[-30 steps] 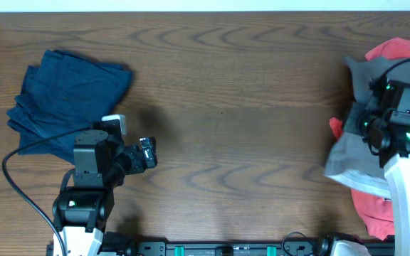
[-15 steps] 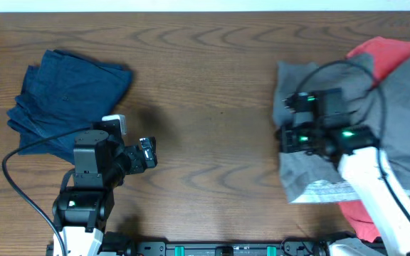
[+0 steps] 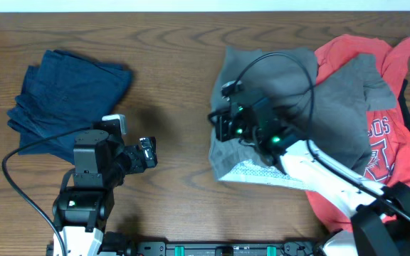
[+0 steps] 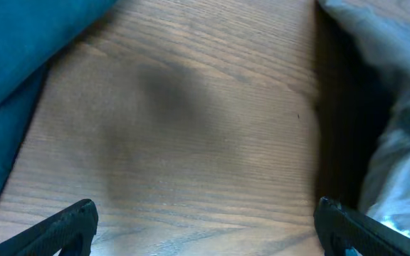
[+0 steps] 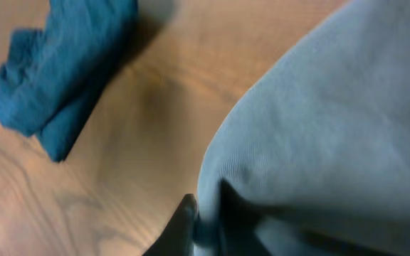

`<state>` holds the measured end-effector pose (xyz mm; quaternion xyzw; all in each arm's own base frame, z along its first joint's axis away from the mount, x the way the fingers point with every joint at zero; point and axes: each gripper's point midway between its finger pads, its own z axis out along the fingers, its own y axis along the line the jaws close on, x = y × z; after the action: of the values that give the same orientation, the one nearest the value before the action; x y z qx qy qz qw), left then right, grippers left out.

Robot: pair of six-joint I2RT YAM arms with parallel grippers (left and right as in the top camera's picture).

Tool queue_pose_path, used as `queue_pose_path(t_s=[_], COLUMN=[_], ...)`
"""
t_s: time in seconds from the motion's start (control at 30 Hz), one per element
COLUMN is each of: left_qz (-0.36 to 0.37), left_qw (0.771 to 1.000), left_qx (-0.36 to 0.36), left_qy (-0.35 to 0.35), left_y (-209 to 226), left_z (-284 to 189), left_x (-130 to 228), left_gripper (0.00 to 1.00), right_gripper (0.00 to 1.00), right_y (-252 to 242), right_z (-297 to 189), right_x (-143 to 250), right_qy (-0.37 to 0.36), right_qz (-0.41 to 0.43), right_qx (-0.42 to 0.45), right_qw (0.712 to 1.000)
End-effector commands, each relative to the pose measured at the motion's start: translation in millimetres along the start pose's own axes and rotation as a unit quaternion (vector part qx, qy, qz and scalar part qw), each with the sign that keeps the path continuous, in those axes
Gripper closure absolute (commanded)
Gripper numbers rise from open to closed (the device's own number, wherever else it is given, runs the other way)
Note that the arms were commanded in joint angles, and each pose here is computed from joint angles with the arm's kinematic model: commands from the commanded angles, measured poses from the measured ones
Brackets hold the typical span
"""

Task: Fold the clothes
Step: 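Drag the grey shorts leftward off the red shirt with the right gripper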

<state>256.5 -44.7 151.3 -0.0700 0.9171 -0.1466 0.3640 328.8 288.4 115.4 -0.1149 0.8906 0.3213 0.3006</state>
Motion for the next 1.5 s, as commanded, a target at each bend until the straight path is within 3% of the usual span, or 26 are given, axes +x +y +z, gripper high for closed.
queue_pose_path(t_s=[0.0, 0.17, 0.33, 0.53, 0.77, 1.0, 1.3, 1.37, 1.47], left_qz=[-0.008, -0.014, -0.082, -0.12, -0.167, -0.179, -0.154, -0.144, -0.132], left_qw=[1.0, 1.0, 0.997, 0.986, 0.961, 0.936, 0.927, 0.927, 0.928], left_qx=[0.005, 0.005, 0.014, 0.092, 0.081, 0.07, 0.106, 0.118, 0.133], left_qy=[-0.002, 0.001, 0.004, 0.075, 0.205, 0.297, 0.325, 0.325, 0.323], left_y=[-2.4, -2.0, -5.1, -36.5, -59.4, -96.5, -146.4, -155.2, -165.3], left_z=[-1.2, 0.0, 2.4, 20.0, 58.3, 93.0, 120.7, 121.2, 119.3], left_x=[-4.9, -4.1, -4.4, 13.8, 65.6, 120.5, 161.9, 166.0, 168.4], left_gripper=[0.02, 0.02, 0.02, 0.02, 0.02, 0.02, 0.01, 0.11, 0.4], right_gripper=[0.64, 0.34, 0.28, 0.23, 0.2, 0.2, 0.2, 0.2, 0.2], right_y=[6.7, -52.4, -135.1, -205.2, -235.5, -238.9, -238.0, -237.7, -237.7], right_z=[1.6, -44.3, -146.0, -251.8, -293.4, -300.0, -300.1, -300.2, -300.3], right_x=[10.2, -5.3, -12.3, 33.7, 70.3, 77.7, 80.2, 80.9, 81.0], right_qy=[0.019, 0.002, -0.039, -0.039, -0.019, -0.006, -0.001, 0.001, 0.002], right_qz=[-0.05, -0.034, 0.069, 0.243, 0.342, 0.347, 0.349, 0.348, 0.348], right_qx=[0.001, 0.141, 0.329, 0.463, 0.496, 0.499, 0.499, 0.499, 0.499], right_qw=[0.999, 0.989, 0.941, 0.851, 0.798, 0.794, 0.793, 0.794, 0.794])
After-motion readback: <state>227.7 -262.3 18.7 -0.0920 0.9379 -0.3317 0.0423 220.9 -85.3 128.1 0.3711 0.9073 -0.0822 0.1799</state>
